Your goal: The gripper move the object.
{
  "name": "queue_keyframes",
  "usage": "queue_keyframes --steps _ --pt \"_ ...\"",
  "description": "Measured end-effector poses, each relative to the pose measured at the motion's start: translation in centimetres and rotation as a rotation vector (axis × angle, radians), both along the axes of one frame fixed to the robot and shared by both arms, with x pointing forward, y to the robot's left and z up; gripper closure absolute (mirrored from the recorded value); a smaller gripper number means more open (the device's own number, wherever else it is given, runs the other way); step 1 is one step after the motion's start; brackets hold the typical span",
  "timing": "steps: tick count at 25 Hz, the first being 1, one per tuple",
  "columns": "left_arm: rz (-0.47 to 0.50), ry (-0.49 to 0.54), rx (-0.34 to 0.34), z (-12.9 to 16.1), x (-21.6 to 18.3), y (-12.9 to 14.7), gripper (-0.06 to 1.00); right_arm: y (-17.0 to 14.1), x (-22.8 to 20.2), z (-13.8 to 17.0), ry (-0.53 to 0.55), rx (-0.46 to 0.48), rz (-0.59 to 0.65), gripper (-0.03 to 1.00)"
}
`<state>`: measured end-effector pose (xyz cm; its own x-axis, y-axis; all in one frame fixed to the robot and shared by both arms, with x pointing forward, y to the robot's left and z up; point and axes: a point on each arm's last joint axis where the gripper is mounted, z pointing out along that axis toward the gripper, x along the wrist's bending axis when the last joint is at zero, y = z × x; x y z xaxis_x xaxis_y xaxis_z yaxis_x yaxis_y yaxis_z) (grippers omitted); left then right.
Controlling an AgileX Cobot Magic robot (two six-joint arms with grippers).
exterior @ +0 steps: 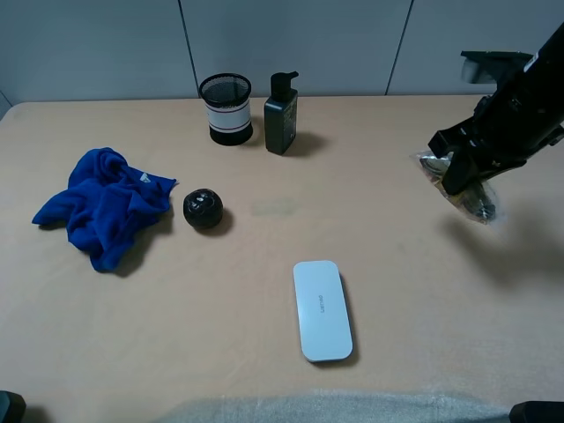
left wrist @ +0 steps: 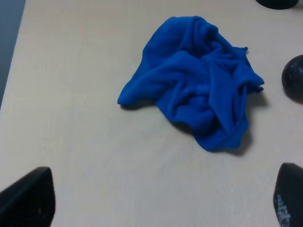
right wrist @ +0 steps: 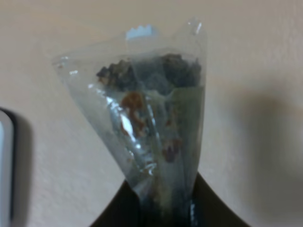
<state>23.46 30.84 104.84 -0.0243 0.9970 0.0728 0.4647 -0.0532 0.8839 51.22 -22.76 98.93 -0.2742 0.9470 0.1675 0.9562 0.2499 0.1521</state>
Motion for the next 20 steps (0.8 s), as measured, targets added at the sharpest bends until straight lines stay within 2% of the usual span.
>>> queue_keyframes --steps 10,20 --pt "0.0 0.0 0.0 0.0 0.0 0.0 0.02 1.7 2.0 3.0 -0.068 0.051 -0.11 0.86" --pt "0.0 0.0 0.0 0.0 0.0 0.0 0.02 2.8 4.7 3.1 -0.061 0.1 -0.158 0.86"
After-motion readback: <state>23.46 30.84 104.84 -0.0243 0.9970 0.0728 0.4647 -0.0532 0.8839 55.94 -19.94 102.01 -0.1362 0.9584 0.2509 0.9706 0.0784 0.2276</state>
